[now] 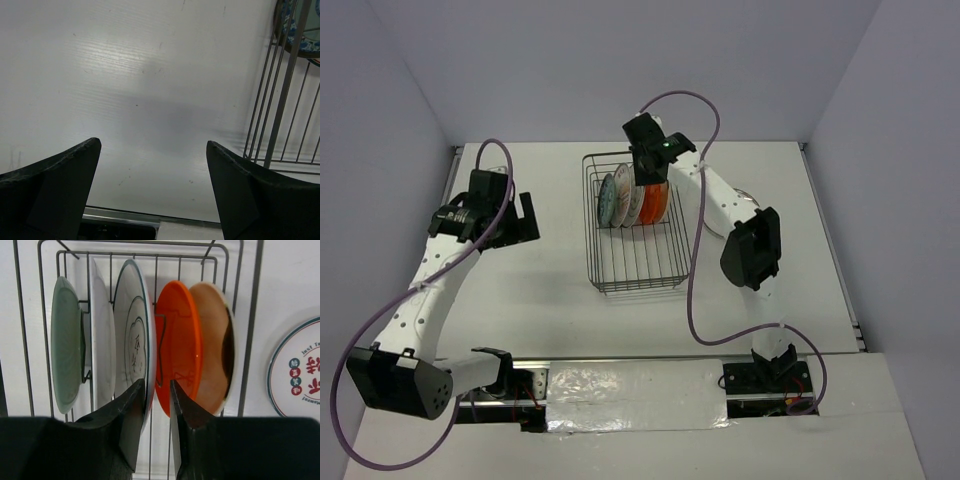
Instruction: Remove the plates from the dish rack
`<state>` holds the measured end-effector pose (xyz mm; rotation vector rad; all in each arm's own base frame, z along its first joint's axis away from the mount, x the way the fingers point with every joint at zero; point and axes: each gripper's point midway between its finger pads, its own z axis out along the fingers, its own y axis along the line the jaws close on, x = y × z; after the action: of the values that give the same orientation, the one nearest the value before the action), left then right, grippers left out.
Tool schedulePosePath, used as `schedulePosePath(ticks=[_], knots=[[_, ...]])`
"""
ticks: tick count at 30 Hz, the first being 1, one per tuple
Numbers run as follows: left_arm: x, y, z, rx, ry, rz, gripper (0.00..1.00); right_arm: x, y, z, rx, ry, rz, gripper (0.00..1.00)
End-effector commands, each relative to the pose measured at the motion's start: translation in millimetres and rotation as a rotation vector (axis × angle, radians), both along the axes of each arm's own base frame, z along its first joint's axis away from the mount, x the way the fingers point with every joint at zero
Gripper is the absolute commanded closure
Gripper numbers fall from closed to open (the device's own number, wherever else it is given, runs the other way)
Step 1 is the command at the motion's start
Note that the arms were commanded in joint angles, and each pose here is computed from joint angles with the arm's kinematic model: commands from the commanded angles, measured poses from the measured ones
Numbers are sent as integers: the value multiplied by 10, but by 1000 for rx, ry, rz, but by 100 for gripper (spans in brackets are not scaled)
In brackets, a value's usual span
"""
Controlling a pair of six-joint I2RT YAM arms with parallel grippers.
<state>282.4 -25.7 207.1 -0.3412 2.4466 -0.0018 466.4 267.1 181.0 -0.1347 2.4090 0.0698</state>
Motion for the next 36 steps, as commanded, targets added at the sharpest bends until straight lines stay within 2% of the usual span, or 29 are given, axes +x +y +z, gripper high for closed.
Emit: schedulePosePath(ticks=[1,4,5,8,9,12,15,17,18,20,21,22,23,24,25,26,28,29,32,36], knots=[[-20,8,15,16,-20,-24,0,-23,105,-86,14,14,28,68],[-39,12,-33,19,-12,-27,1,-2,179,-146,27,34,35,69],[-39,16,-46,23,-11,-28,0,2,218,-121,36,30,37,72],[-42,32,-60,33,-6,-28,1,30,152,14,40,4,-30,100],[-39,38,-67,37,-4,-28,1,31,123,117,44,-17,-51,100],[-19,42,-66,41,-7,-28,0,-10,-113,865,82,-164,-156,100],[56,-9,-44,18,-19,-33,0,-123,-637,1542,75,-299,-293,100],[117,-76,19,-14,-33,-45,0,-224,-964,1675,67,-312,-365,100],[153,-93,20,-20,-31,-48,0,-310,-1273,1885,94,-344,-418,100],[219,-118,94,-26,-47,-54,0,-391,-1568,1763,101,-316,-487,100],[247,-120,88,-24,-41,-53,1,-509,-1916,1913,143,-349,-551,100],[260,-118,87,-20,-38,-55,0,-478,-2019,1972,191,-397,-575,100],[280,-123,127,-20,-48,-55,0,-512,-2136,1532,181,-320,-605,100],[293,-128,127,-22,-46,-55,1,-518,-2228,1407,227,-316,-614,100],[301,-140,135,-25,-49,-59,1,-576,-2324,1431,363,-319,-581,100],[301,-155,141,-28,-50,-64,0,-448,-2346,1019,461,-307,-566,100],[302,-212,159,-51,-59,-84,0,-365,-2433,684,702,-321,-491,100],[291,-237,153,-61,-59,-93,0,-347,-2461,606,752,-329,-475,100],[244,-290,230,-81,-94,-122,0,-267,-2543,287,814,-333,-453,100],[188,-294,305,-84,-137,-140,0,-180,-2615,19,785,-324,-448,100]])
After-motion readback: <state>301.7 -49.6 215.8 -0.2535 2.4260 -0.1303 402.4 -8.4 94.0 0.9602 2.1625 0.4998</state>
